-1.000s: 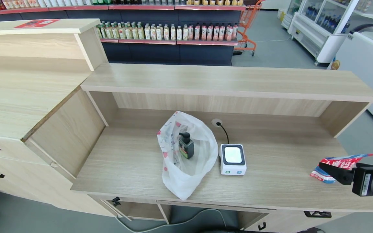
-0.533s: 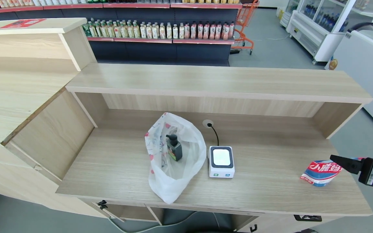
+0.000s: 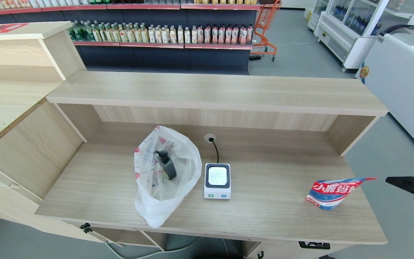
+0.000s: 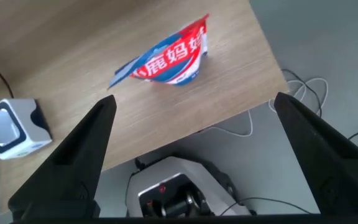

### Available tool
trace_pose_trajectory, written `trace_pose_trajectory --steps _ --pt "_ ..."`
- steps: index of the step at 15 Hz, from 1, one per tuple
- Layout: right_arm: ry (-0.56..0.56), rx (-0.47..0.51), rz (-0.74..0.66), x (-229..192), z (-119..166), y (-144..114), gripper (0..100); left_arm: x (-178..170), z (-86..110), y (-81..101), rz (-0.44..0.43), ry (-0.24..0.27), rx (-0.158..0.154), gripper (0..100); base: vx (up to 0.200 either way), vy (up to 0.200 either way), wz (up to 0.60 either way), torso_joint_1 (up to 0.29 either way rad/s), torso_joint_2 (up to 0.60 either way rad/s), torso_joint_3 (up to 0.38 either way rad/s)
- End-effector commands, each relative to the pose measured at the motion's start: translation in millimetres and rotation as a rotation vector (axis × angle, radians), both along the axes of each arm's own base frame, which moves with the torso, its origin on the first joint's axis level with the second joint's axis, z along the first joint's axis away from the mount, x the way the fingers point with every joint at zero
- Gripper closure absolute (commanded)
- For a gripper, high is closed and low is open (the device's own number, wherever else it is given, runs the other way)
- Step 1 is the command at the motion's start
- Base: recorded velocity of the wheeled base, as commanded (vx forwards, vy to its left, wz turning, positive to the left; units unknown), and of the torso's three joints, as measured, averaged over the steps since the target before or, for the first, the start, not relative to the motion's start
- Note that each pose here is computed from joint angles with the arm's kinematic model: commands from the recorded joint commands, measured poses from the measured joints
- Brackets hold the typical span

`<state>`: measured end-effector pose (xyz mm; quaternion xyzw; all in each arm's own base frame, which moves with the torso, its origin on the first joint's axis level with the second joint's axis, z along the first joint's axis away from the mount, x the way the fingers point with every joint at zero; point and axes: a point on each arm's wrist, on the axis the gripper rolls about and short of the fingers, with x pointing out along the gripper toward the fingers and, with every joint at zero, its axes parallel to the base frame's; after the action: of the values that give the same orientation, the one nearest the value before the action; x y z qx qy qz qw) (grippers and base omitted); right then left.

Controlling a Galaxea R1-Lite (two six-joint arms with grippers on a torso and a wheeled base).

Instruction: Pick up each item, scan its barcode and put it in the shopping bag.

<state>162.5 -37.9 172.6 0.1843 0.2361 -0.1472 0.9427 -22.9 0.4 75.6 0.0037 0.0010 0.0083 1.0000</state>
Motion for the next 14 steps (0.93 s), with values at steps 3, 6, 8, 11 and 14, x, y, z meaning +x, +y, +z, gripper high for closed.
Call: trace_pose_trajectory --steps 3,6,8,11,14 --pt "-0.010 -0.004 -0.044 6 7 -6 0 0 0.0 0.0 0.000 0.000 -0.003 0 0.000 0.000 0.00 0.000 0.00 0.000" --pt "0.020 -0.013 -0.084 11 3 -9 0 0 0.0 0.0 0.000 0.000 -0.003 0 0.000 0.000 0.00 0.000 0.00 0.000" --pt "0.041 -0.002 -0.093 16 -1 -11 0 0 0.0 0.0 0.000 0.000 -0.003 0 0.000 0.000 0.00 0.000 0.00 0.000" --pt "0.087 0.045 -0.182 30 -7 -15 0 0 0.0 0.0 0.000 0.000 -0.003 0 0.000 0.000 0.00 0.000 0.00 0.000" --pt "0.142 0.114 -0.219 38 -19 -16 0 0 0.0 0.0 0.000 0.000 -0.003 0 0.000 0.000 0.00 0.000 0.00 0.000"
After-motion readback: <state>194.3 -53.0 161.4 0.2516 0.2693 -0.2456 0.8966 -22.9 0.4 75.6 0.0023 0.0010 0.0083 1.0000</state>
